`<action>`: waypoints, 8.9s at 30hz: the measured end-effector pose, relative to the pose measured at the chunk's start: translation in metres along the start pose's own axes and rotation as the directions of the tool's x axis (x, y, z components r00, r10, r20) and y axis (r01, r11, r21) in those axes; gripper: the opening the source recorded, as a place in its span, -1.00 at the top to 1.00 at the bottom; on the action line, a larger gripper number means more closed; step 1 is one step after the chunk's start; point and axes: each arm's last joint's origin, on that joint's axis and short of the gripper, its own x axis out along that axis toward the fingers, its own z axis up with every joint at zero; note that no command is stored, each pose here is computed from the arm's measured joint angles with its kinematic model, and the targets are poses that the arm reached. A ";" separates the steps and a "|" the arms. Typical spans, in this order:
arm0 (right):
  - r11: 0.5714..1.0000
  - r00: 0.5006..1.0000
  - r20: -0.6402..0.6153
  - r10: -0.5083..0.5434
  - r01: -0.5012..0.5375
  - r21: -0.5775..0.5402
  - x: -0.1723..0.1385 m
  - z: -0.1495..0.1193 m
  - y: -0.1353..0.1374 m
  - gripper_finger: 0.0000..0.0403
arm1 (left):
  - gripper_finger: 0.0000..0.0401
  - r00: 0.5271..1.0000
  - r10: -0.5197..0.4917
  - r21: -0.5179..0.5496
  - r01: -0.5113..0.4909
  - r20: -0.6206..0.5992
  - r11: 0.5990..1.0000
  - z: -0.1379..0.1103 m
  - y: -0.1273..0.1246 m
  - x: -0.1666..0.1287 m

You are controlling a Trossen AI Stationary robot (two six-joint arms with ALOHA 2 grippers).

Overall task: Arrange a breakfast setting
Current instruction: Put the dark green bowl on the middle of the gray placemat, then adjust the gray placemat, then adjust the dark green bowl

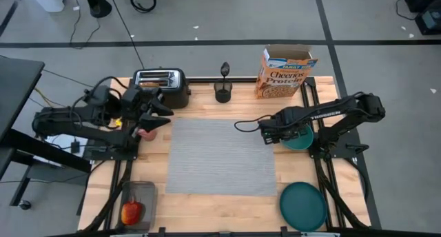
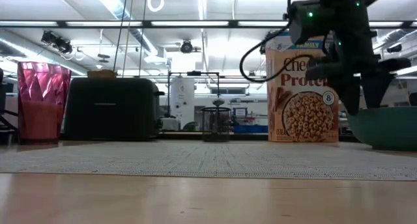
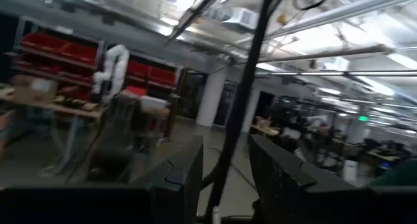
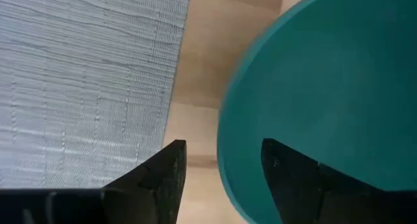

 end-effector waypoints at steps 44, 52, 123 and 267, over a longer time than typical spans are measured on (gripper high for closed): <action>0.035 0.860 0.050 0.507 0.037 -0.999 -0.089 -0.025 0.070 0.95 | 0.34 0.999 -0.024 0.141 0.018 0.040 0.990 0.039 -0.020 -0.023; -0.209 0.866 0.005 0.499 0.126 -0.970 -0.076 -0.049 0.134 0.95 | 0.34 0.999 -0.007 0.110 0.003 0.033 0.994 0.038 -0.019 -0.023; 0.249 0.981 0.039 0.193 -0.011 -0.968 0.047 -0.018 0.082 0.28 | 0.34 0.996 0.049 0.057 -0.053 0.069 0.997 0.041 -0.019 -0.027; 0.848 0.912 0.018 0.409 -0.373 -0.376 -0.005 0.027 0.151 0.39 | 0.34 0.998 0.049 0.002 -0.049 0.047 0.999 0.039 -0.019 -0.027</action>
